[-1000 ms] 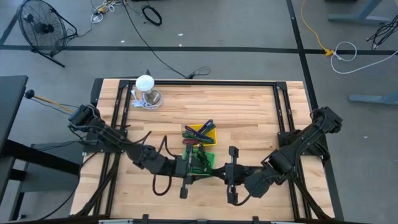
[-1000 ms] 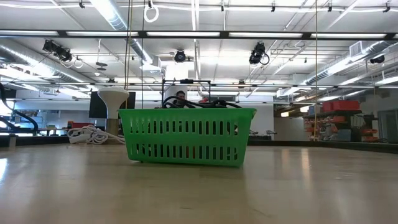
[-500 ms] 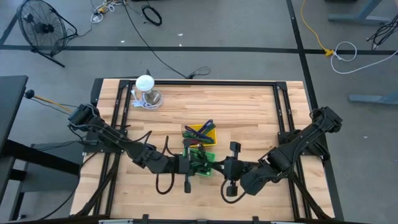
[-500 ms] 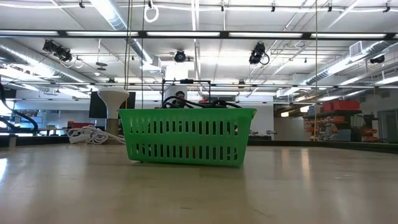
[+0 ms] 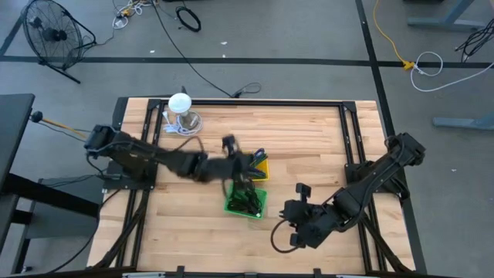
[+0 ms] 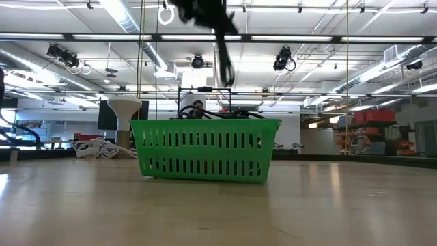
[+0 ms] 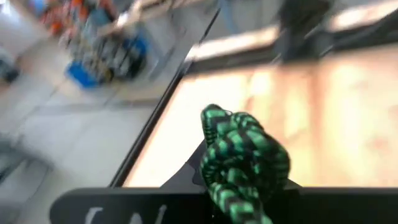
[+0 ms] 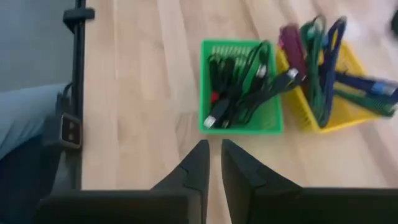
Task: Pick & Place USB Port
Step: Put the green and black USB cable into the yellow bin
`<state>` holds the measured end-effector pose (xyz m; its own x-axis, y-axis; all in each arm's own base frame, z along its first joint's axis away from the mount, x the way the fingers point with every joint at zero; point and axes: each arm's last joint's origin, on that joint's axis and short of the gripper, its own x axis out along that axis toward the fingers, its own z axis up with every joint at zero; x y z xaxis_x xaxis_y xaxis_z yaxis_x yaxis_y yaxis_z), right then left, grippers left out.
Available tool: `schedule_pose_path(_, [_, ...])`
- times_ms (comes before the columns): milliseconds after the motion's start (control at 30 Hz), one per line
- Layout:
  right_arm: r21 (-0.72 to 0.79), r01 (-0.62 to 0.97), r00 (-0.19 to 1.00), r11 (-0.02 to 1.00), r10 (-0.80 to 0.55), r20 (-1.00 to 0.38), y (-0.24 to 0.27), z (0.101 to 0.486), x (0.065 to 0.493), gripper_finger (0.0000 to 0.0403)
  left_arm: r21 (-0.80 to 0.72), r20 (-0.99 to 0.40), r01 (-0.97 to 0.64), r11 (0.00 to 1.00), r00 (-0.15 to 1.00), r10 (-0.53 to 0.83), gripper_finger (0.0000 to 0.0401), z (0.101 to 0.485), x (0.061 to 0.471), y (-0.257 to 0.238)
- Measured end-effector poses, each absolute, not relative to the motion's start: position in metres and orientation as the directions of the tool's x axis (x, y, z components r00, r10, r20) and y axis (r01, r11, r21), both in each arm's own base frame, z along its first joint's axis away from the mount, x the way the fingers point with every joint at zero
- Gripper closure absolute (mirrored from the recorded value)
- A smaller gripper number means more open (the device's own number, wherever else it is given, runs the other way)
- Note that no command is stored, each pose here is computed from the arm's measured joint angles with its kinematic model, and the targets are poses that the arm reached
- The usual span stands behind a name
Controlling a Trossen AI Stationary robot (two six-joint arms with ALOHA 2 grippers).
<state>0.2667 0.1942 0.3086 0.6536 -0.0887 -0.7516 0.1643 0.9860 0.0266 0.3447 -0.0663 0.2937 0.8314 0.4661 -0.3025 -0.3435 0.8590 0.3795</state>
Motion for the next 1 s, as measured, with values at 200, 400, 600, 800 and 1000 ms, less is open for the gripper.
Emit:
schedule_pose_path(200, [0.030, 0.203, 0.633, 0.979, -0.108, -0.766, 0.197, 0.290, 0.261, 0.0367, 0.299, -0.404, -0.366, 0.881, 0.788, 0.464, 0.0384, 0.285, 0.349, -0.018])
schedule_pose_path(400, [0.038, 0.203, 0.635, 0.978, -0.102, -0.766, 0.197, 0.270, 0.261, 0.0367, 0.134, -0.465, -0.354, 0.926, 0.802, 0.374, 0.0384, 0.275, 0.355, 0.010])
schedule_pose_path(600, [0.039, 0.219, 0.625, 0.975, -0.110, -0.773, 0.196, 0.258, 0.259, 0.0367, 0.064, -0.538, -0.316, 0.947, 0.788, 0.300, 0.0384, 0.252, 0.365, 0.014])
schedule_pose_path(800, [0.041, 0.224, 0.627, 0.974, -0.112, -0.771, 0.196, 0.253, 0.258, 0.0367, 0.013, -0.538, -0.279, 0.960, 0.807, 0.241, 0.0384, 0.245, 0.372, 0.013])
schedule_pose_path(1000, [0.049, 0.206, 0.647, 0.977, -0.098, -0.757, 0.196, 0.252, 0.261, 0.0366, -0.038, -0.497, -0.293, 0.955, 0.835, 0.236, 0.0384, 0.247, 0.376, 0.011])
